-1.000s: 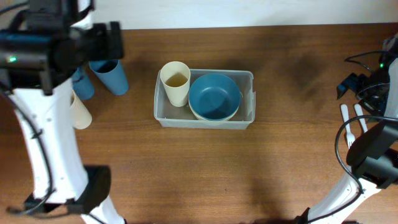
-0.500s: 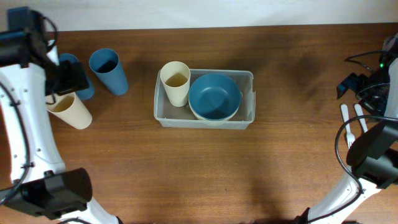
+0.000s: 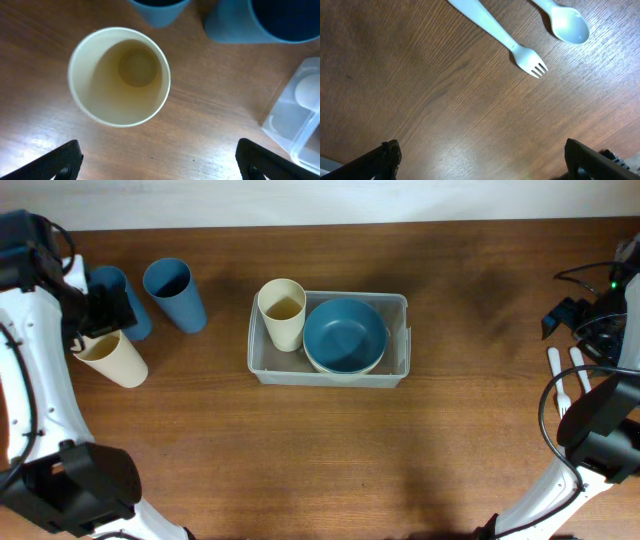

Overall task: Pack container
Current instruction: 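Lower the left gripper onto the front cream cup's rim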

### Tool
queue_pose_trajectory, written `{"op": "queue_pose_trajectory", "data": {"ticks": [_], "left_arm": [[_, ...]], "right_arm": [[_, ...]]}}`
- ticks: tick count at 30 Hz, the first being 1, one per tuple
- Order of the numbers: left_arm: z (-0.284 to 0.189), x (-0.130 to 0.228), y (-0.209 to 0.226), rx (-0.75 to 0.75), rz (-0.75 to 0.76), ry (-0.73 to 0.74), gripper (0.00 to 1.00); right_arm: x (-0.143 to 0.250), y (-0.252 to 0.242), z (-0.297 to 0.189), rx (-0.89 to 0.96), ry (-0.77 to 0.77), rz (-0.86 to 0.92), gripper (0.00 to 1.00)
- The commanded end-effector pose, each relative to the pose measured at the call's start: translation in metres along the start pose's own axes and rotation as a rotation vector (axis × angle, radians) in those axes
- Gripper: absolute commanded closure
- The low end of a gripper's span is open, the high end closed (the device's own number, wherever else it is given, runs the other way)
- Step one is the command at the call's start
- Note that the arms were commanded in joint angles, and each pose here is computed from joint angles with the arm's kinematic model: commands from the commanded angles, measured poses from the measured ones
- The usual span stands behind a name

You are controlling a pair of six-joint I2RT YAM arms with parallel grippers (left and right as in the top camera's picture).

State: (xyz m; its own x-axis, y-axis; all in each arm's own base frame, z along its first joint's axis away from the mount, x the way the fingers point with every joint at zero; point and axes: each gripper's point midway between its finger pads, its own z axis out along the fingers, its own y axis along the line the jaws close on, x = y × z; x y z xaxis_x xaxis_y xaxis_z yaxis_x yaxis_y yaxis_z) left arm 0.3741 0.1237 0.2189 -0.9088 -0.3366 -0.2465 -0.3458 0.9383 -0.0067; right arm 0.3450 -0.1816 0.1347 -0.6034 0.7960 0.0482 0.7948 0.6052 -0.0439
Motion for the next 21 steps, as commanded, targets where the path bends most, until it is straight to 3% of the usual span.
{"op": "queue_pose_trajectory", "data": {"ticks": [1, 21], "left_arm": [[0.016, 0.007, -0.009, 0.024, 0.072, 0.03, 0.0], [0.065, -0.005, -0.01, 0.025, 0.104, 0.068, 0.0]], "right_arm": [[0.0, -0.003, -0.004, 0.007, -0.014, 0.011, 0.01], [0.0, -0.003, -0.004, 0.007, -0.014, 0.011, 0.01]]}}
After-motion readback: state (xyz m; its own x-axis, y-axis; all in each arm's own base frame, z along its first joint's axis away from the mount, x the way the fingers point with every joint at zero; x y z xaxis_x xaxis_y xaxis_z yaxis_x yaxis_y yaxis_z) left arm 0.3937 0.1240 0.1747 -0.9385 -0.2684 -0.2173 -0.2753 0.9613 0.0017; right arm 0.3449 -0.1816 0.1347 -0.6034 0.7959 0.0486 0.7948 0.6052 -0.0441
